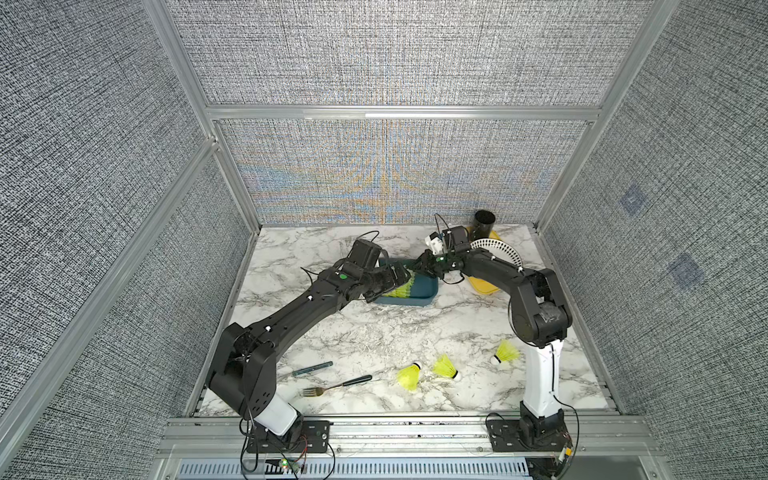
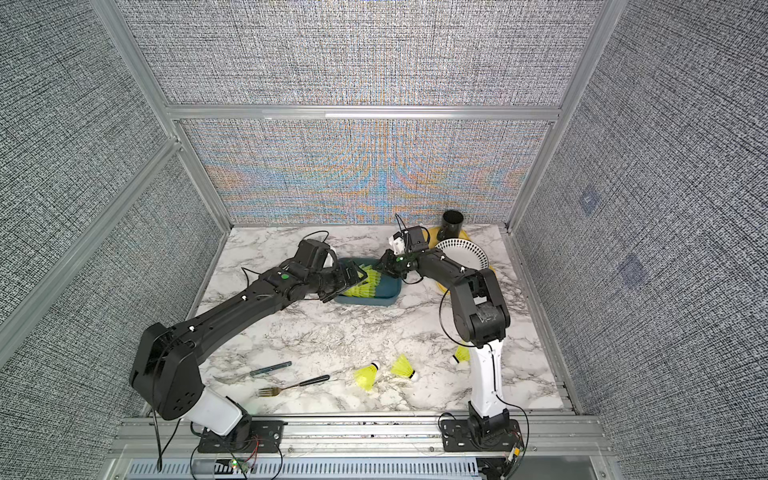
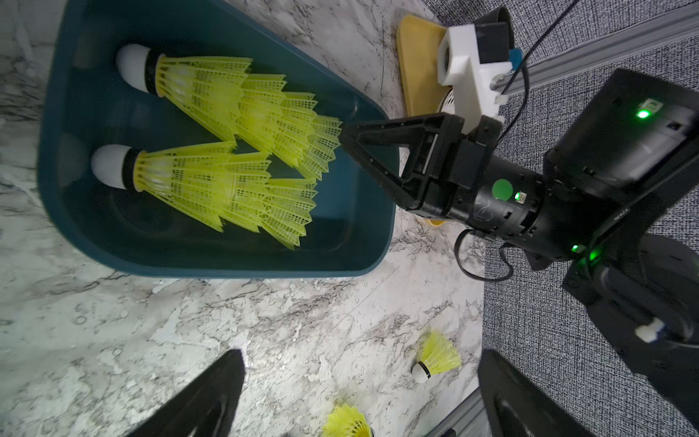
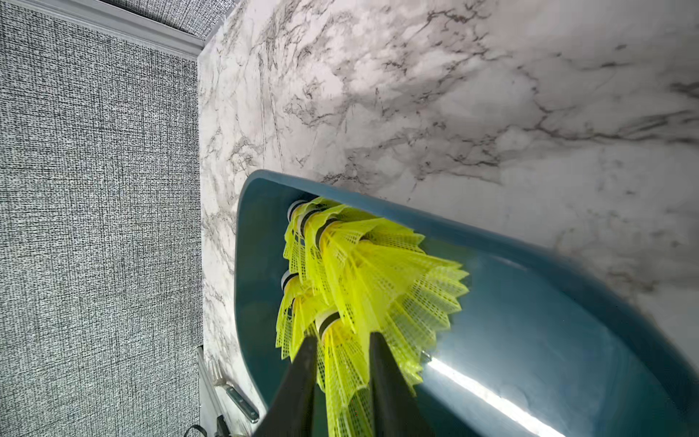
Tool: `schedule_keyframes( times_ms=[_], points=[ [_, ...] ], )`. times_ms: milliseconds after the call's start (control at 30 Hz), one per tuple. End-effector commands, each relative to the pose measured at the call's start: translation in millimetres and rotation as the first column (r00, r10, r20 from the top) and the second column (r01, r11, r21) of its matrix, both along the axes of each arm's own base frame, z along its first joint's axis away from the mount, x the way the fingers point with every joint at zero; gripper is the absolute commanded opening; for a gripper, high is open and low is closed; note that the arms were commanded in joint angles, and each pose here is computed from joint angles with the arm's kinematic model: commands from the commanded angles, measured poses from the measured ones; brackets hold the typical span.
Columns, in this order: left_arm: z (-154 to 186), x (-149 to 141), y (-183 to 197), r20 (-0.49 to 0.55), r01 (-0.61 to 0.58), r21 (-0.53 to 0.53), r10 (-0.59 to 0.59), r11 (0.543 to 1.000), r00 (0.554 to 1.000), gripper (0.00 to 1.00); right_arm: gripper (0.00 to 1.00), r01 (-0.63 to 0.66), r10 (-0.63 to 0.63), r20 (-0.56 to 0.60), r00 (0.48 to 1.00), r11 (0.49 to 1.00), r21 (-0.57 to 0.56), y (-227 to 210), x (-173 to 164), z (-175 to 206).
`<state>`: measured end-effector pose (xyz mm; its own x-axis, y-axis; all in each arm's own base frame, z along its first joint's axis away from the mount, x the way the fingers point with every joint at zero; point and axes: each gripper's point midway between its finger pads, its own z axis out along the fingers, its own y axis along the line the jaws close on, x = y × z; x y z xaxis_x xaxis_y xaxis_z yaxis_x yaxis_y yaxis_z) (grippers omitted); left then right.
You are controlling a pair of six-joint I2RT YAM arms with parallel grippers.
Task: Put the shuttlecocks into the storage box
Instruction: Place the shuttlecock in the storage box, then pick up the shuttlecock at the center of the board.
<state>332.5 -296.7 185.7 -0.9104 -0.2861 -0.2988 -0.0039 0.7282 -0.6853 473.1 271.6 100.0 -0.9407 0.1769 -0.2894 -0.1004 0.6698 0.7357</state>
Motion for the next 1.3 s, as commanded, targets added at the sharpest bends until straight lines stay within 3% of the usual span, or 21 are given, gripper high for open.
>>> schedule_keyframes(
  times_ms=[0, 233, 633, 900, 1100, 1267],
  points=[
    [3.6, -1.2, 0.2, 0.013, 0.0, -0.009, 0.0, 1.0, 1.0, 0.99, 0.3, 0.0, 0.001, 0.016, 1.0, 0.999, -0.044, -5.7, -3.2, 1.5],
    [1.9, -6.8, 4.3, 0.013, -0.002, -0.003, 0.002, 1.0, 1.0, 0.99, 0.35, 0.001, 0.001, 0.038, 0.999, 0.997, -0.071, -11.0, -5.9, 9.2],
    [3.0, -19.6, 13.3, 0.016, 0.005, 0.011, -0.005, 1.0, 1.0, 0.99, 0.36, 0.006, 0.02, 0.143, 0.99, 0.984, -0.18, -19.5, -26.5, 45.2],
    [-3.1, -43.2, 31.2, -0.001, 0.005, 0.031, -0.005, 0.999, 1.0, 0.99, 0.36, -0.041, 0.117, 0.223, 0.968, 0.947, -0.317, -16.4, -86.0, 65.4],
    [-5.7, -62.4, 49.3, -0.006, -0.005, 0.056, 0.005, 0.998, 1.0, 0.99, 0.35, -0.107, 0.231, 0.252, 0.94, 0.898, -0.427, -0.1, -147.5, 68.3],
    [-11.2, -80.4, 68.3, -0.013, -0.027, 0.079, 0.028, 0.997, 1.0, 0.99, 0.35, -0.19, 0.33, 0.256, 0.909, 0.873, -0.449, 19.0, -203.4, 72.4]
  ],
)
